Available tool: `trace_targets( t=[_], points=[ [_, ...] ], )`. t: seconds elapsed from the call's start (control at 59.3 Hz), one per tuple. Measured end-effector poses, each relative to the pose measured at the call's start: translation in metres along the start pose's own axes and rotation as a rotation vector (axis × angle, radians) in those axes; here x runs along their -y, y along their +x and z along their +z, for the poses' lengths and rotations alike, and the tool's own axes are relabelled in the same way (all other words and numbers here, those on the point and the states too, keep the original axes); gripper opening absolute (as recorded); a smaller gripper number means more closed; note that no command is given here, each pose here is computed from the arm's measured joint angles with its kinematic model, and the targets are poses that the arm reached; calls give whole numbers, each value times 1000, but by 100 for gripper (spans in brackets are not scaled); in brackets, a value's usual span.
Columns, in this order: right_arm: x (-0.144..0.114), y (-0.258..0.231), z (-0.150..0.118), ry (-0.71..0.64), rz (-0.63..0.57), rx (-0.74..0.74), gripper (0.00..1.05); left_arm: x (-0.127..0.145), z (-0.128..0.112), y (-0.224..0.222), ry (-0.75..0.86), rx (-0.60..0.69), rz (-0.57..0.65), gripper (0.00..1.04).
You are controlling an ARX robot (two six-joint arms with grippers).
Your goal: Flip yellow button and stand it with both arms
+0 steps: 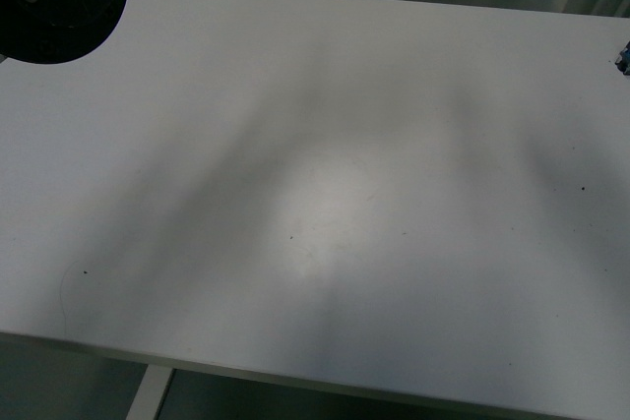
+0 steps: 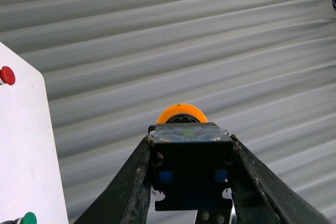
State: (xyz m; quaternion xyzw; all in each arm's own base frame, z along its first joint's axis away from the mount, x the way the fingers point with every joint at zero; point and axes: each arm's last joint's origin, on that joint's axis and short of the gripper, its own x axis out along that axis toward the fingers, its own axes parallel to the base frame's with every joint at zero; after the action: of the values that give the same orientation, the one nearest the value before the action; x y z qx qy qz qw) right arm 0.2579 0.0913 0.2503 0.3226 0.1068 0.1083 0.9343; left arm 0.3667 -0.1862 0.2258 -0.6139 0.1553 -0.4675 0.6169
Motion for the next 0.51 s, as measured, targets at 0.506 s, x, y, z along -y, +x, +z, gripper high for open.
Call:
trace_targets(
  t=[0.506],
  points=[
    [-9, 45, 34, 114, 26, -1, 97, 0, 0, 0, 0, 0, 0, 35]
  ],
)
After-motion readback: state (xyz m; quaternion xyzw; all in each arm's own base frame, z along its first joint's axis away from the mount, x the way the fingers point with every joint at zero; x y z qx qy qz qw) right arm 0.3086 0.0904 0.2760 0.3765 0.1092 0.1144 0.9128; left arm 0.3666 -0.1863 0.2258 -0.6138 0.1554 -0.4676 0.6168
